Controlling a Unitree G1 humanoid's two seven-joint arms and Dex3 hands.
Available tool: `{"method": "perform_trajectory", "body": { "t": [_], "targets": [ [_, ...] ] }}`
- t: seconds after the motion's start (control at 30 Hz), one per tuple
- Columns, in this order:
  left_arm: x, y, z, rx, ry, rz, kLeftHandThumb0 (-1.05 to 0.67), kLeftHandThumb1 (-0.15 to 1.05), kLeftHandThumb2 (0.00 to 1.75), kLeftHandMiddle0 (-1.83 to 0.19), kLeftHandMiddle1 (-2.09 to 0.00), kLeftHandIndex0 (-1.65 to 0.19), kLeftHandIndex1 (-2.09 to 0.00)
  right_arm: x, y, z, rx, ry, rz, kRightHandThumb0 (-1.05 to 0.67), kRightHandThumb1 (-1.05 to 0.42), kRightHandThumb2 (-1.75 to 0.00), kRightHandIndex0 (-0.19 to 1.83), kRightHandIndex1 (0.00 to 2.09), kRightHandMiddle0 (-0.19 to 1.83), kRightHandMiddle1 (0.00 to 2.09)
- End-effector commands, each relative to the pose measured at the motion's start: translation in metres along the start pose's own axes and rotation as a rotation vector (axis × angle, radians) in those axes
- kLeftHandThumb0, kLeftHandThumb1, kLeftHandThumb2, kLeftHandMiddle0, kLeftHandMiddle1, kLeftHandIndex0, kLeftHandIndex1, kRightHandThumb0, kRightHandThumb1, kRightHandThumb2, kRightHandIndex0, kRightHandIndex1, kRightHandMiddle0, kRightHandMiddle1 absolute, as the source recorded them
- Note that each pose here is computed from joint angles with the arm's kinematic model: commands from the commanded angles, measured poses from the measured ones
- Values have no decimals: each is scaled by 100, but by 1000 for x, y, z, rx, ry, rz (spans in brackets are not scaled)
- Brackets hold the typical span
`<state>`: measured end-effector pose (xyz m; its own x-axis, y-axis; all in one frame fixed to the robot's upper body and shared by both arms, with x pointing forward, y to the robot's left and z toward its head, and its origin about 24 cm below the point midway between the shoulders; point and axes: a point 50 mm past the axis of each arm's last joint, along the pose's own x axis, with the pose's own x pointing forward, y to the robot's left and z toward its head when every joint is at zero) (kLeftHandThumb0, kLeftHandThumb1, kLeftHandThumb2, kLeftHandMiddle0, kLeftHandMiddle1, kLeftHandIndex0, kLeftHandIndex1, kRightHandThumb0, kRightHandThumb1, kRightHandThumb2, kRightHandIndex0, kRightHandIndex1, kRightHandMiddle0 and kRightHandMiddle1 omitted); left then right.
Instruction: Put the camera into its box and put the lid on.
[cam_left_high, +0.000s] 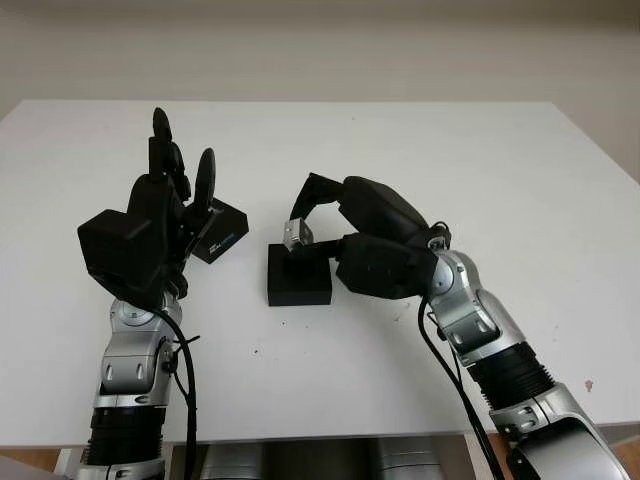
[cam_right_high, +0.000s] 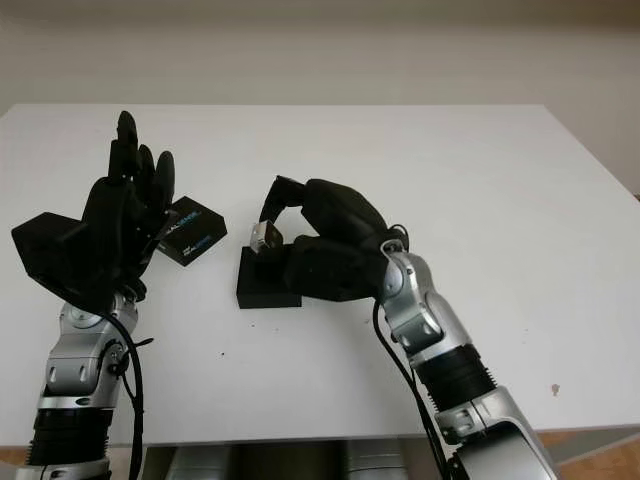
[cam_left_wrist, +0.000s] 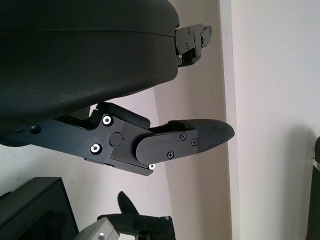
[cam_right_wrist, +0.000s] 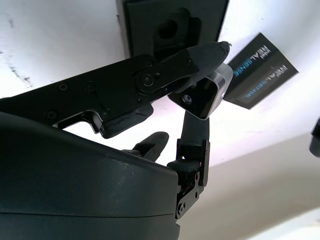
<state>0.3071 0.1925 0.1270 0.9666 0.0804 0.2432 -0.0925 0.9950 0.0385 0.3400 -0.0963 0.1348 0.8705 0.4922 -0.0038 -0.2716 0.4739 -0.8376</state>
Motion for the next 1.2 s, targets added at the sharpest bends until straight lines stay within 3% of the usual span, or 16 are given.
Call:
{"method": "perform_trajectory", "body": {
  "t": [0.0,0.43,0.83,1.17],
  "targets": [
    [3,-1,4,2,-26,-2,-58,105,53,19,0,19,0,2,-13,8,-20,-26,-22,-45,-104,-6,43,25,49,175],
    [4,-2,5,-2,-24,2,-58,105,53,19,0,19,0,1,-10,5,-52,1,48,-45,-105,-6,44,17,45,174],
    [2,-2,5,-1,-24,2,-57,105,54,19,0,19,0,3,6,-2,-100,1,88,-45,-105,-8,46,12,40,177],
    [3,-2,6,-4,-27,2,-57,105,54,19,0,19,0,4,16,-8,-114,-4,86,-46,-105,-7,46,10,37,191]
  ]
}}
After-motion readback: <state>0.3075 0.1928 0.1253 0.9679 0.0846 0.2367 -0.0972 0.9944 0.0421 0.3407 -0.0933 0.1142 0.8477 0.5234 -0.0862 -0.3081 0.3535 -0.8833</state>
